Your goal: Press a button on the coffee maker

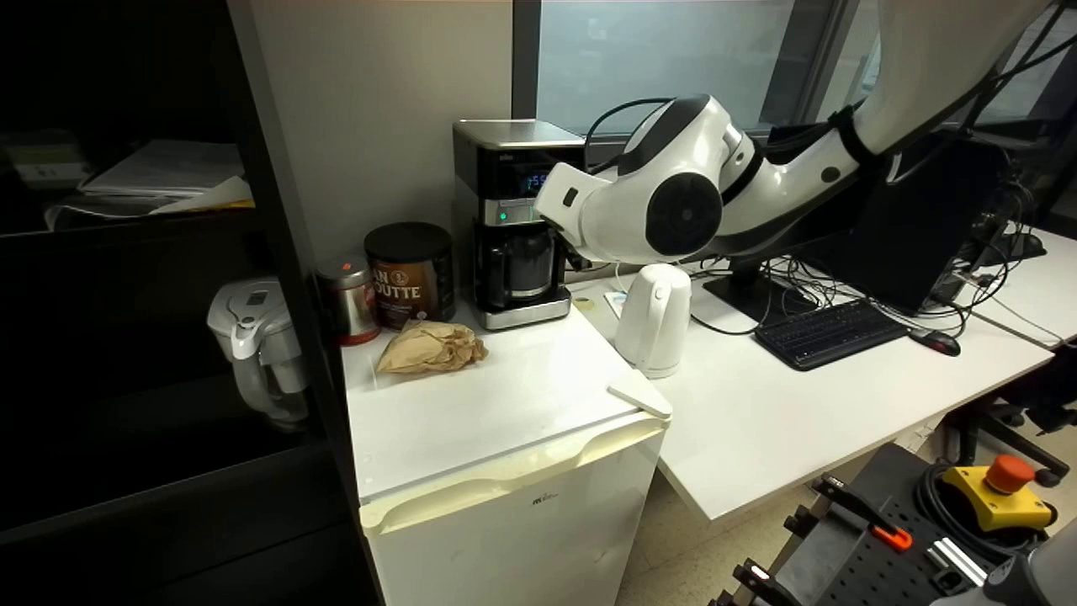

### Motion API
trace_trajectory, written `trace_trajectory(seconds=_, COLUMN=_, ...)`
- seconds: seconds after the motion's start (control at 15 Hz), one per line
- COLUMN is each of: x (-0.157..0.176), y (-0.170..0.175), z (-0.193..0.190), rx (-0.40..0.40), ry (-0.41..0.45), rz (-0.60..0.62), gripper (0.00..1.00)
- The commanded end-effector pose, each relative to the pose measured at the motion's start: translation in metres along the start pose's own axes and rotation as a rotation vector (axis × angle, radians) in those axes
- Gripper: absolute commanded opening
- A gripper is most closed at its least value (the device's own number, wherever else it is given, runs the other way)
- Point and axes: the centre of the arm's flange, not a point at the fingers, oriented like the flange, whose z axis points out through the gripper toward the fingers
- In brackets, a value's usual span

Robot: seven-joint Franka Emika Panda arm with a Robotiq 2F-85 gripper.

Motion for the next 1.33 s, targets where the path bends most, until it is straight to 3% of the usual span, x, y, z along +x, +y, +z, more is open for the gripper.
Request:
trace_trajectory(seconds=0.0, x=-0.003, y=0.000, z=-0.018, rx=-0.034, ry=0.018, rz=-0.028, gripper=0.00)
trace_trajectory(seconds=0.2, x=-0.003, y=0.001, z=-0.024, rx=-0.040, ry=0.021, rz=-0.028, gripper=0.00)
trace_trajectory(seconds=0.33, x=-0.004, y=0.006, z=-0.026, rx=0.002, ry=0.005, rz=0.000, gripper=0.00)
trace_trajectory(seconds=0.8, x=-0.015, y=0.043, z=-0.029, rx=0.366, ry=-0.052, rz=0.228, gripper=0.00)
trace_trajectory(seconds=1.27, x=-0.031, y=0.049, z=-0.016, rx=0.694, ry=-0.153, rz=0.404, gripper=0.00)
